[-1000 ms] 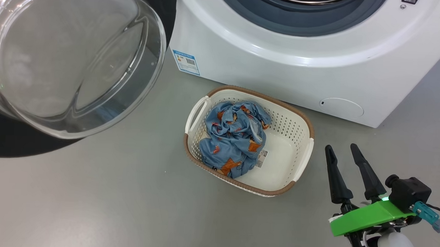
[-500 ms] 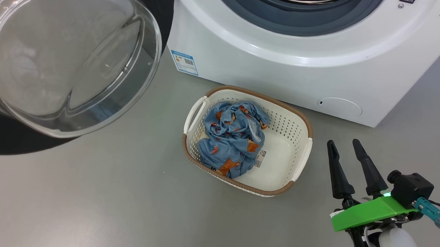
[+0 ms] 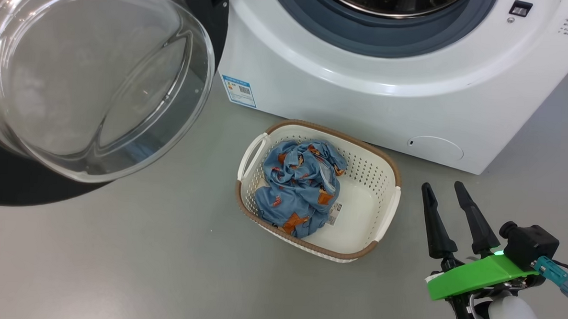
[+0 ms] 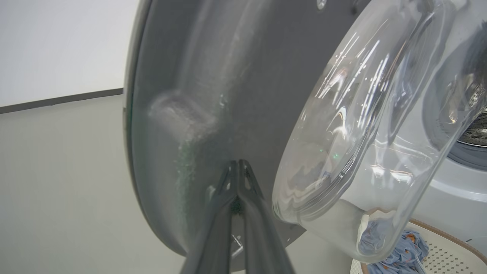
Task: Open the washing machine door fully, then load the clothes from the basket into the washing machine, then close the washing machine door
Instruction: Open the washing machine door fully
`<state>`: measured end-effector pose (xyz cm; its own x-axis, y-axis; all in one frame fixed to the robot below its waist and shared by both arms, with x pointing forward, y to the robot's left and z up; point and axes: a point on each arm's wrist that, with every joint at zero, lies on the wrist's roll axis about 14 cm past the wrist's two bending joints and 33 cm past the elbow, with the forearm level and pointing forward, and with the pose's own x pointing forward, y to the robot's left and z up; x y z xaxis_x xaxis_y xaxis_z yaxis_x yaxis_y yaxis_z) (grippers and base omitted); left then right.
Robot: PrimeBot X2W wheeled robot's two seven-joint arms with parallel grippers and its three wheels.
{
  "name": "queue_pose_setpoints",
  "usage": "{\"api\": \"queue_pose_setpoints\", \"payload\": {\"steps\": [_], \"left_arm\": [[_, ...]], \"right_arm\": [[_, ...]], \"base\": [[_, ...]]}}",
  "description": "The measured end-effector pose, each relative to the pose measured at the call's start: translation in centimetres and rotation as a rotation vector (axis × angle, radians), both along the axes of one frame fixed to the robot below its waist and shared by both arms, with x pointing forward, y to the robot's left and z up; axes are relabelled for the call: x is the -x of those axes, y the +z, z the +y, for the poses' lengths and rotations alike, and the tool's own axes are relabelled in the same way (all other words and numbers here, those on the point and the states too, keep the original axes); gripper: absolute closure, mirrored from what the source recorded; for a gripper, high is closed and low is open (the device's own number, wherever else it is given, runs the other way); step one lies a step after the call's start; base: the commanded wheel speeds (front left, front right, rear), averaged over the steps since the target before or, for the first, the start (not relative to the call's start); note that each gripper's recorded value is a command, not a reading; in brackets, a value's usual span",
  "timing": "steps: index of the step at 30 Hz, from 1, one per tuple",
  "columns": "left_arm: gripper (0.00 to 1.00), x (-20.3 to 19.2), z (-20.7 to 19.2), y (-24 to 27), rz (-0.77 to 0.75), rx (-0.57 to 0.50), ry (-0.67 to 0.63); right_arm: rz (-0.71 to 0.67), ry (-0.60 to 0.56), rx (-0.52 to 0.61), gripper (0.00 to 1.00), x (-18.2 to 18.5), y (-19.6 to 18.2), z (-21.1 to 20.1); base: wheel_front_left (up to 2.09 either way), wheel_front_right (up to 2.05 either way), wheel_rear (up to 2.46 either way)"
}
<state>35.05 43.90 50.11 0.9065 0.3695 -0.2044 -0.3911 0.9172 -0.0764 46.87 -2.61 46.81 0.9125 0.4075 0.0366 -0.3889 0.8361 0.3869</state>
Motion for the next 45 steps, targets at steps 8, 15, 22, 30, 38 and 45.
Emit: {"api": "queue_pose_setpoints", "payload": {"steps": [8, 15, 22, 30, 38, 45], "left_arm": [[1.00, 0.0, -0.7, 1.5, -0.069, 0.004, -0.025], [0.92, 1.1, -2.0, 1.5, -0.106, 0.022, -0.050], [0.00, 1.7, -3.6, 1.8, -0.161, 0.057, -0.064], [0.00, 1.3, -6.8, 2.4, -0.224, 0.088, -0.120], [0.00, 0.9, -10.6, 2.9, -0.302, 0.128, -0.158], [0.00, 0.1, -14.3, 3.0, -0.328, 0.144, -0.238]], "right_arm": [[-0.018, -0.002, -0.001, 0.00, 0.5, 1.0, -0.1], [-0.017, 0.004, 0.008, 0.00, 1.8, 1.2, -0.4], [-0.049, -0.006, 0.012, 0.00, 2.1, 2.6, -1.0], [-0.071, -0.033, 0.029, 0.00, 2.5, 3.3, -2.5], [-0.076, -0.078, 0.036, 0.00, 3.7, 3.7, -4.6], [-0.094, -0.130, 0.043, 0.00, 4.4, 4.5, -6.7]], "base": [[0.00, 0.00, 0.00], [0.00, 0.00, 0.00], [0.00, 0.00, 0.00], [0.00, 0.00, 0.00], [0.00, 0.00, 0.00], [0.00, 0.00, 0.00]]}}
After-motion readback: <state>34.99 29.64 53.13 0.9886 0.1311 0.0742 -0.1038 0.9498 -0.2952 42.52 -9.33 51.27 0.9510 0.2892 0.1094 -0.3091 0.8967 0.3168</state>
